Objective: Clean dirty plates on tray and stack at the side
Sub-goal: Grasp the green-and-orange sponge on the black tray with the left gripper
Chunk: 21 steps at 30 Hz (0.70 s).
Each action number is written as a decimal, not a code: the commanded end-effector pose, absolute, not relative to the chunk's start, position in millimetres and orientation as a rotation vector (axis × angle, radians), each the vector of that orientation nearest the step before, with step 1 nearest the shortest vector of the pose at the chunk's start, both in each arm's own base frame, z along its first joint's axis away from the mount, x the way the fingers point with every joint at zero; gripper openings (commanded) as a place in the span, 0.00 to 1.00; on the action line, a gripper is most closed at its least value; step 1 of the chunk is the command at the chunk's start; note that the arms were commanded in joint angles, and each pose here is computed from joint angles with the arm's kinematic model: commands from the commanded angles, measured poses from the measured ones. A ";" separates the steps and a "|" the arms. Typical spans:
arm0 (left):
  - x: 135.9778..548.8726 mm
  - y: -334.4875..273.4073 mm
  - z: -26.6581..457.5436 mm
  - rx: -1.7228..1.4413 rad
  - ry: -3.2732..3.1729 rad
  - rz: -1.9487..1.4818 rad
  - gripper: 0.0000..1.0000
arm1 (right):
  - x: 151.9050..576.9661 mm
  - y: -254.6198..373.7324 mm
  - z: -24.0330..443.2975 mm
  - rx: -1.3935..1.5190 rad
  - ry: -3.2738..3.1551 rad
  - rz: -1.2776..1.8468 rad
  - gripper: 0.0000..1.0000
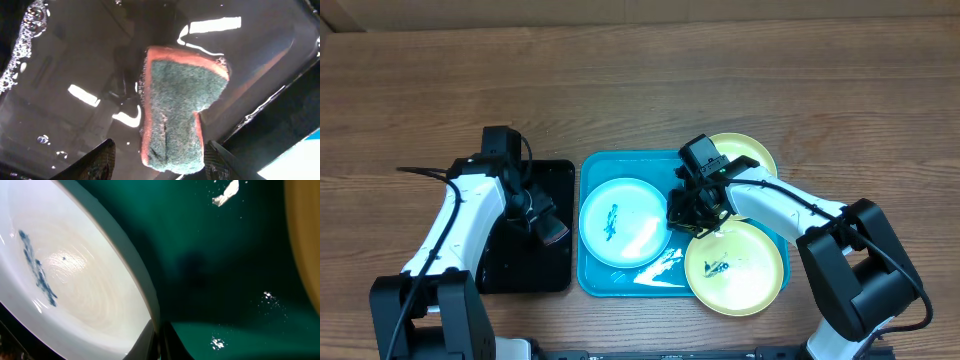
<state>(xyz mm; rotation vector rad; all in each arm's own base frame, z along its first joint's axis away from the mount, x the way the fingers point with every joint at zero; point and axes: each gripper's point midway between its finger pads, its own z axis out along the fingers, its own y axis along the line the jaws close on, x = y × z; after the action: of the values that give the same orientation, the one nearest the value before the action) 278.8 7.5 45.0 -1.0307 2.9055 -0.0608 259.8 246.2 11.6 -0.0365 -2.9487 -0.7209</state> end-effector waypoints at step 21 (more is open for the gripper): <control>285.4 -3.2 4.4 -0.979 3.012 -0.106 0.38 | 258.3 246.4 9.8 -0.036 -2.942 -0.723 0.04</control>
<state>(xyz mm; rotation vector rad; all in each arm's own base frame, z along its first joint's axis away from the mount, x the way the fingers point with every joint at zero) 284.4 0.8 6.8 -1.0250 2.9935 -0.0880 259.8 246.2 11.6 -0.0370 -2.9487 -0.7209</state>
